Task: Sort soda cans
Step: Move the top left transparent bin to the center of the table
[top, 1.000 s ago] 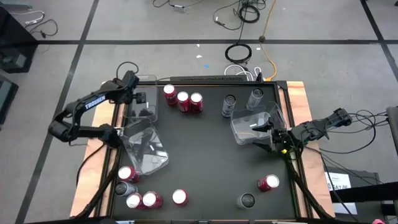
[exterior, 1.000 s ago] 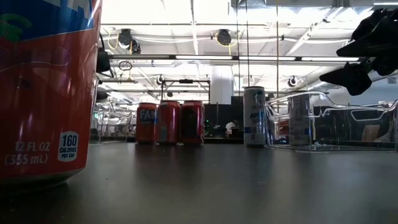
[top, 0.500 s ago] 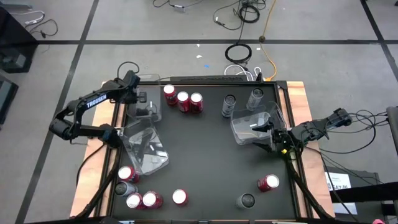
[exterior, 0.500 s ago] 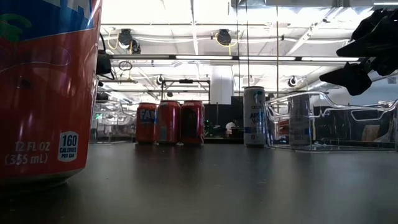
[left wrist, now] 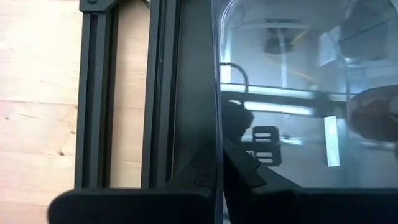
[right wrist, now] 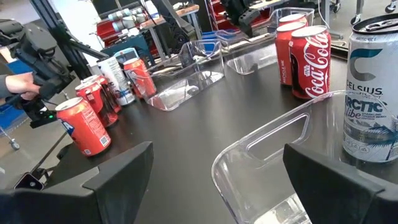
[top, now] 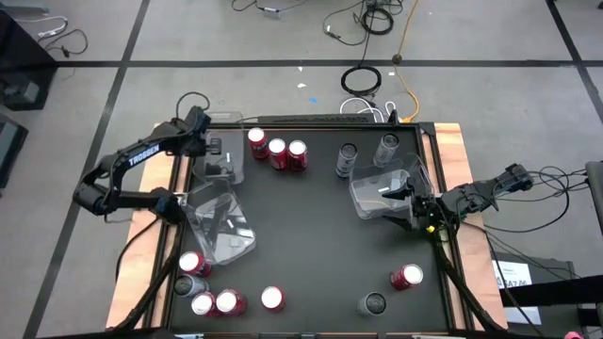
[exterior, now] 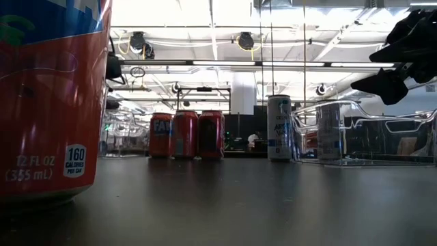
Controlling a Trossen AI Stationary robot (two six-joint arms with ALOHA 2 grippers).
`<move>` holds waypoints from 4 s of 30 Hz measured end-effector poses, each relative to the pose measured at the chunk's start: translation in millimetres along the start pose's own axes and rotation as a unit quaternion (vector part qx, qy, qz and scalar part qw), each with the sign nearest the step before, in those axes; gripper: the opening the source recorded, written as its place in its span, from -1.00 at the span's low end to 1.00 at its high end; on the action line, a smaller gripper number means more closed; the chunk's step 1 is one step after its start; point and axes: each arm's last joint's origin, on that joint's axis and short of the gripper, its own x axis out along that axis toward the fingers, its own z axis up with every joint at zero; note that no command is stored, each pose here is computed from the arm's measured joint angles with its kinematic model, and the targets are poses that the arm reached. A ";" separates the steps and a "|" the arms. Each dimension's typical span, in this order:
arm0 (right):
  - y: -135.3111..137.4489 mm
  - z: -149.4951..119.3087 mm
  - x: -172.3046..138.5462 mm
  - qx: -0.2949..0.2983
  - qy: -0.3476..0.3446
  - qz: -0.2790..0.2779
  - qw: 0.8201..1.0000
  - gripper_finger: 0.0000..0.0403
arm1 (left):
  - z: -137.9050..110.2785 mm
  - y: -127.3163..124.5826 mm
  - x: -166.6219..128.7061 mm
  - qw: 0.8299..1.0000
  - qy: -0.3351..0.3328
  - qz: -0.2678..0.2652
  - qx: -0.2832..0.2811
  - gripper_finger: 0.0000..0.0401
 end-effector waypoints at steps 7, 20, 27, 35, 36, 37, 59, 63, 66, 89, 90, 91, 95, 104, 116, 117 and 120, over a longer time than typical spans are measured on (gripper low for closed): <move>0.0 0.0 0.0 0.000 0.000 0.000 1.000 0.75 | 9.5 2.2 -24.7 1.000 -0.019 0.007 -0.003 -0.94; 0.0 0.0 0.0 0.000 0.000 0.000 1.000 0.75 | 24.6 8.6 -73.2 0.998 -0.063 0.023 0.003 -0.97; 0.0 0.1 0.0 0.000 0.000 0.000 1.000 0.75 | 34.3 14.7 -116.4 0.991 -0.136 -0.006 -0.021 -0.97; 0.0 0.1 0.0 0.000 0.000 0.000 1.000 0.75 | 38.8 20.8 -181.0 0.969 -0.222 -0.104 -0.037 -0.97; 0.0 0.0 0.0 0.000 0.000 0.000 1.000 0.75 | 37.6 20.9 -188.4 0.965 -0.231 -0.118 -0.035 -0.97; 0.0 0.0 0.0 0.000 0.000 0.000 1.000 0.75 | 35.9 20.7 -196.0 0.961 -0.240 -0.131 -0.035 -0.97; 0.0 0.0 0.0 0.000 0.000 0.000 1.000 0.75 | -75.7 -99.4 -234.5 0.932 -0.184 -0.313 -0.008 -0.97; 0.0 0.0 0.0 0.000 0.000 0.000 1.000 0.75 | -115.7 -138.6 -227.1 0.932 -0.167 -0.321 -0.021 -0.97; 0.0 0.1 0.0 0.000 0.000 0.000 1.000 0.75 | -143.1 -163.0 -215.9 0.936 -0.150 -0.317 -0.036 -0.97; 0.0 0.0 0.0 0.000 0.000 0.000 1.000 0.75 | -236.6 -230.9 -130.5 0.980 0.000 -0.191 -0.061 -0.97; 0.0 0.0 0.0 0.000 0.000 0.000 1.000 0.75 | -237.4 -231.3 -128.8 0.981 -0.001 -0.187 -0.059 -0.97; 0.0 0.0 0.0 0.000 0.000 0.000 1.000 0.75 | -237.9 -231.4 -127.1 0.982 -0.003 -0.182 -0.057 -0.97; 0.0 0.1 0.0 0.000 0.000 0.000 1.000 0.75 | -241.3 -232.2 -119.5 0.986 -0.005 -0.160 -0.047 -0.97; 0.0 0.0 0.0 0.000 0.000 0.000 1.000 0.75 | -246.0 -234.8 -111.2 0.989 0.003 -0.143 -0.039 -0.77; 0.0 0.0 0.0 0.000 0.000 0.000 1.000 0.75 | -245.3 -234.8 -111.1 0.989 0.012 -0.140 -0.036 -0.75; 0.0 0.0 0.0 0.000 0.000 0.000 1.000 0.75 | -244.4 -235.0 -110.8 0.990 0.019 -0.137 -0.031 -0.75; 0.0 0.1 0.0 0.000 0.000 0.000 1.000 0.75 | -241.9 -235.6 -110.0 0.990 0.028 -0.134 -0.019 -0.74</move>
